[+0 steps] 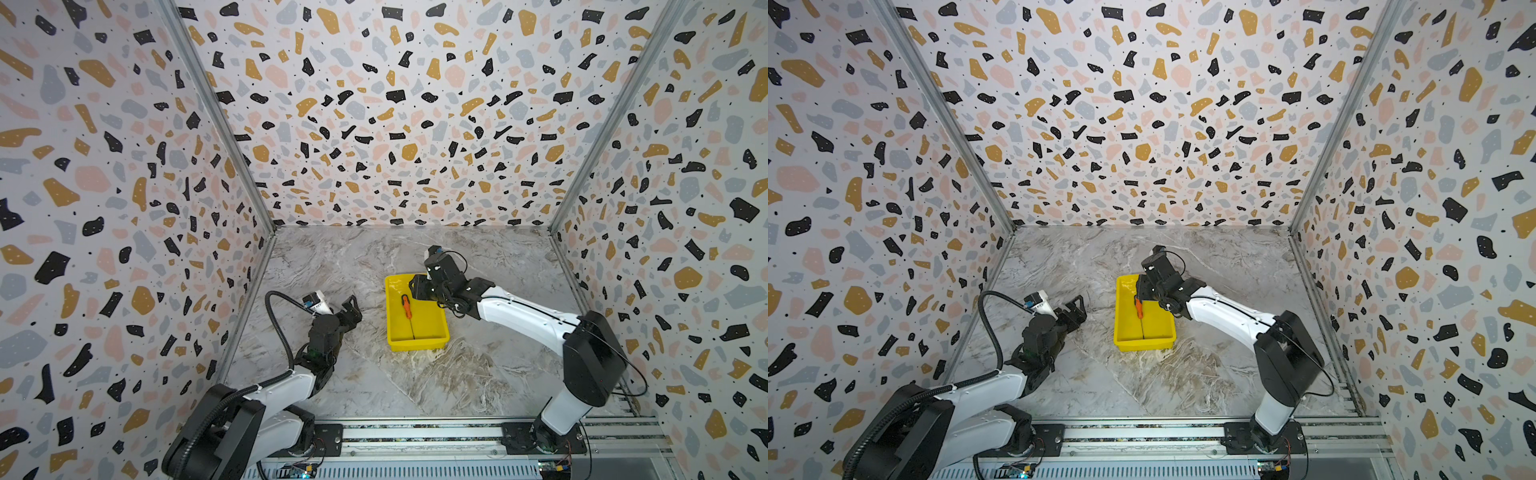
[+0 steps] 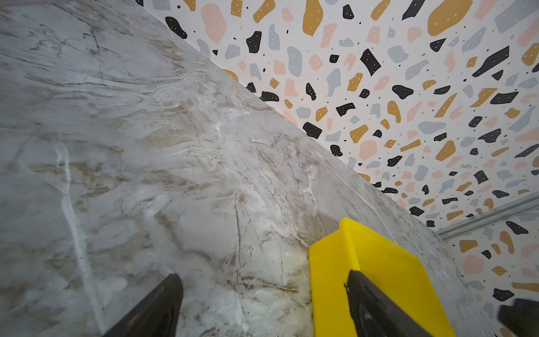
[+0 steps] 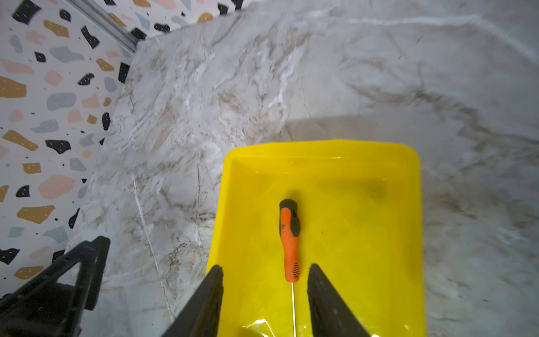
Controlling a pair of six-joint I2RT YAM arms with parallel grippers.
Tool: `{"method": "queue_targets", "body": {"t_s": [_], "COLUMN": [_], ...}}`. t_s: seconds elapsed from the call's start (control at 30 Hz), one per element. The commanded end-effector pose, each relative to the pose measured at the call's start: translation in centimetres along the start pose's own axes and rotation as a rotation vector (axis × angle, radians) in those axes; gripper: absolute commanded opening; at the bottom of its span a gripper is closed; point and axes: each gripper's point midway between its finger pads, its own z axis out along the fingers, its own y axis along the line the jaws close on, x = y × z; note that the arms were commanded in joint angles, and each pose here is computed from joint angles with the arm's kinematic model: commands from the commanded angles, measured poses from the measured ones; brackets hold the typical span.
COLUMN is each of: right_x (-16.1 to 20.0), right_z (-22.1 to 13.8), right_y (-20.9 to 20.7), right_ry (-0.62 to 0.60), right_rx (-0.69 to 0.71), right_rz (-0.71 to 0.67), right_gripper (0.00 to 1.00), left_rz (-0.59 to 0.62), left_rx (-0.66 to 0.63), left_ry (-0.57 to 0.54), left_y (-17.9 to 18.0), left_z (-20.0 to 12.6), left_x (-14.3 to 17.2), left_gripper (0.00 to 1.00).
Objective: Put the screwdriver in the bin
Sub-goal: Place the screwdriver into the bin, then reset both arms
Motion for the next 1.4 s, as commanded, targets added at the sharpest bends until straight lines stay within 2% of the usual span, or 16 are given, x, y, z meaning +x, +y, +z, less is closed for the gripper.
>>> {"method": "queue_targets", "body": {"t_s": [0.0,0.13,0.23,0.3,0.4,0.43,0.5,0.57,0.67,0.87,0.97,1.07,1.37], "right_x": [-3.4,-3.4,-1.2,0.2,1.6,1.9,2.5,2.7,2.9,2.1,0.8,0.3,1.3], "right_z": [-5.0,-9.0,-10.9,-12.0,-13.7,-14.3,-15.1,-15.2,-13.8,-12.0,-12.3,-12.0,-11.5], "right_y": [-4.0,-8.5,-11.2,-11.6,-11.9,-12.0,-12.5,-13.8,-15.6,-18.9,-22.1,-24.3,-27.8], "right_ry": [-0.158,-0.306,-0.405,-0.465,-0.598,-0.654,-0.739,-0.771,-0.720,-0.666,-0.689,-0.706,-0.704], "right_rx": [0.177,0.357,0.426,0.398,0.332,0.319,0.309,0.323,0.358,0.526,0.613,0.590,0.639], "right_rz": [-0.138,-0.340,-0.504,-0.592,-0.646,-0.664,-0.689,-0.640,-0.557,-0.603,-0.514,-0.420,-0.327], "right_gripper": [0.58,0.79,0.81,0.82,0.83,0.99,0.99,0.99,0.99,0.99,0.99,0.99,0.99], "left_rz": [0.011,0.001,-0.003,-0.001,0.000,0.002,-0.001,-0.003,-0.007,0.002,-0.003,-0.002,-0.008], "left_rx": [0.030,0.024,0.032,0.030,0.028,0.027,0.027,0.026,0.029,0.020,0.007,0.013,0.020], "left_ry": [-0.034,-0.033,-0.022,-0.014,-0.011,-0.009,-0.015,-0.015,-0.014,-0.017,-0.032,-0.027,-0.029], "left_y": [-1.3,-1.0,-1.2,-1.2,-1.2,-1.1,-1.2,-1.1,-1.1,-1.0,-0.7,-0.8,-1.0], "left_z": [0.1,0.1,0.3,0.4,0.4,0.4,0.4,0.3,0.3,0.3,0.3,0.4,0.5], "left_x": [-1.4,-1.1,-0.9,-0.8,-0.8,-0.7,-0.9,-0.8,-0.7,-0.8,-1.0,-1.0,-1.1], "left_gripper": [0.89,0.89,0.89,0.89,0.89,0.89,0.89,0.89,0.89,0.89,0.89,0.88,0.88]}}
